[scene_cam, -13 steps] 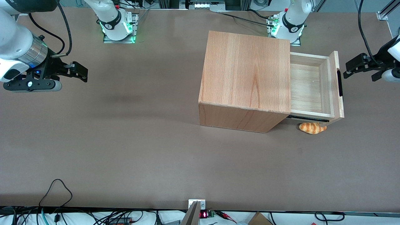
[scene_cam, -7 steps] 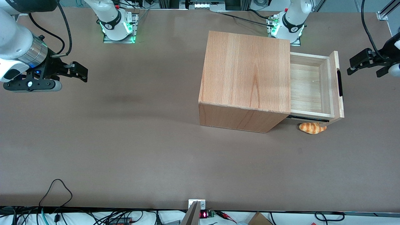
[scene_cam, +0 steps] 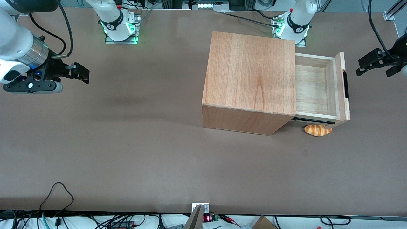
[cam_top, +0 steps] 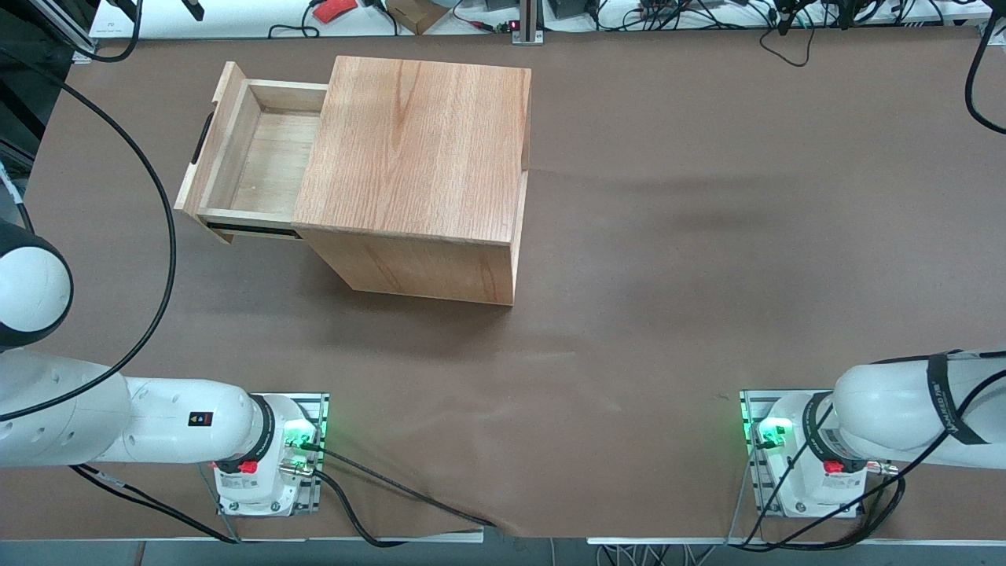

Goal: Open top drawer with left arm

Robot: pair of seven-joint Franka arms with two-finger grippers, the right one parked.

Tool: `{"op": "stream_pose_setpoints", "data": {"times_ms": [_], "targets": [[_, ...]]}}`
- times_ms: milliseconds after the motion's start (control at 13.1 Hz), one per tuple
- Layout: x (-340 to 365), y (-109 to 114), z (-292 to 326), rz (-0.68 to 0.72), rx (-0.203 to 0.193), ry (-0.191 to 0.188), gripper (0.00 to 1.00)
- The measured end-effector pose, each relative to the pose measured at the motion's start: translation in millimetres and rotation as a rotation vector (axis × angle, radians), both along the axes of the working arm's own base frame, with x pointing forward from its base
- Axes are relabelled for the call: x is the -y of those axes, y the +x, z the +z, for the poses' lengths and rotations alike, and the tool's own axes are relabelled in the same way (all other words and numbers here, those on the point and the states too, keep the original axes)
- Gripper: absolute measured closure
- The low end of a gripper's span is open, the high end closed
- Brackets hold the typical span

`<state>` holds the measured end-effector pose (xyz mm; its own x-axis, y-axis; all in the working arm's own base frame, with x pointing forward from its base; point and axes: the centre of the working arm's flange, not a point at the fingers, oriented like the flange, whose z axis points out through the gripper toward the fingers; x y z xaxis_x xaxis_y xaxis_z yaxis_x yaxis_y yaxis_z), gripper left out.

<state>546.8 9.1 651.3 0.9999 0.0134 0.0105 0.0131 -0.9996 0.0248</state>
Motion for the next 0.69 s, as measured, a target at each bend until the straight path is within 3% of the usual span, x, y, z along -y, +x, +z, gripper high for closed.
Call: {"op": "stream_pose_setpoints", "data": {"times_ms": [688], "targets": [[-1.3,-1.1,9.7,-0.031,0.015,0.002,0.00]]}}
